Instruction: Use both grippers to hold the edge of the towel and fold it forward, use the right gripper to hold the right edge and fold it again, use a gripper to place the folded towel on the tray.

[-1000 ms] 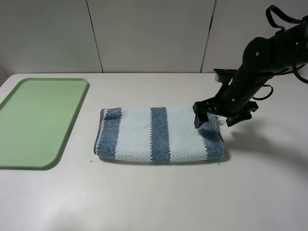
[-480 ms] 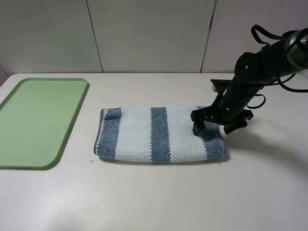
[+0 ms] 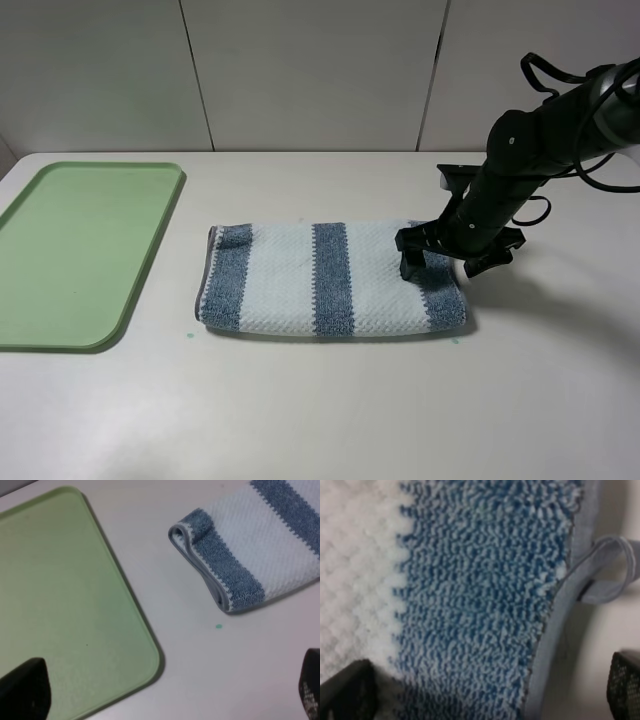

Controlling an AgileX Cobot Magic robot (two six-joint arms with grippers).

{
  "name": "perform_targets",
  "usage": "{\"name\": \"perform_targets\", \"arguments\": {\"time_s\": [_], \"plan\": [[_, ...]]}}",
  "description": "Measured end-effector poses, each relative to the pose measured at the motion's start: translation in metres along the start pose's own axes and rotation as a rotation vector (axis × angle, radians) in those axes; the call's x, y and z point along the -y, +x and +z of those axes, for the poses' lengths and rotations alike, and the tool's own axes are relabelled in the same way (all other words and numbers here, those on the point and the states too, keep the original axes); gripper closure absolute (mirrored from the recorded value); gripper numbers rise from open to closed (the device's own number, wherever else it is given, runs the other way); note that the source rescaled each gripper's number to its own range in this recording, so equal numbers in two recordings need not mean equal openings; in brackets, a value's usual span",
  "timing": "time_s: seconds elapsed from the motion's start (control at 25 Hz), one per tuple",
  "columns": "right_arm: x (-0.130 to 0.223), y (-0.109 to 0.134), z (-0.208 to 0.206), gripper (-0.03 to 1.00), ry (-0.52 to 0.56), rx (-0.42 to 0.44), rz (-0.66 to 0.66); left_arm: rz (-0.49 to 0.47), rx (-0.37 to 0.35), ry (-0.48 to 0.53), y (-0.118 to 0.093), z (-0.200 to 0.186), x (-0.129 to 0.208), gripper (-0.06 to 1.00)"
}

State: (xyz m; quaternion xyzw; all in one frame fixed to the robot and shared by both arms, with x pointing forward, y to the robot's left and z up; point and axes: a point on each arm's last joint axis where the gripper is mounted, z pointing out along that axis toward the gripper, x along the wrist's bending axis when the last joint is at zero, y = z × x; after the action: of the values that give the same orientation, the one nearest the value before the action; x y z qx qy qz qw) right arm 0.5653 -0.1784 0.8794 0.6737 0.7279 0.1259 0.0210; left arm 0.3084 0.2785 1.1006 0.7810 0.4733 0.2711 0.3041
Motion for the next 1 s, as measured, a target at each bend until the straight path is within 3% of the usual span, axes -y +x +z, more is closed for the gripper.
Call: {"name": "perform_targets", "arguments": {"time_s": [0.12, 0.36, 0.76, 1.0], "plan": [[0.0, 0.0001, 0.0, -0.01, 0.0, -0.001, 0.002, 0.0, 0.0, 0.0, 0.0, 0.0, 0.0, -0.05], [0.0, 0.0006, 0.0, 0.21, 0.001, -0.007, 0.072, 0.0, 0.0, 0.0, 0.0, 0.0, 0.0, -0.06], [0.0004, 0.0008, 0.0, 0.94, 0.006, -0.009, 0.145, 0.0, 0.0, 0.0, 0.0, 0.0, 0.0, -0.06], [0.002, 0.0003, 0.0, 0.95, 0.022, -0.001, 0.134, 0.0, 0.0, 0.0, 0.0, 0.0, 0.0, -0.06]]}}
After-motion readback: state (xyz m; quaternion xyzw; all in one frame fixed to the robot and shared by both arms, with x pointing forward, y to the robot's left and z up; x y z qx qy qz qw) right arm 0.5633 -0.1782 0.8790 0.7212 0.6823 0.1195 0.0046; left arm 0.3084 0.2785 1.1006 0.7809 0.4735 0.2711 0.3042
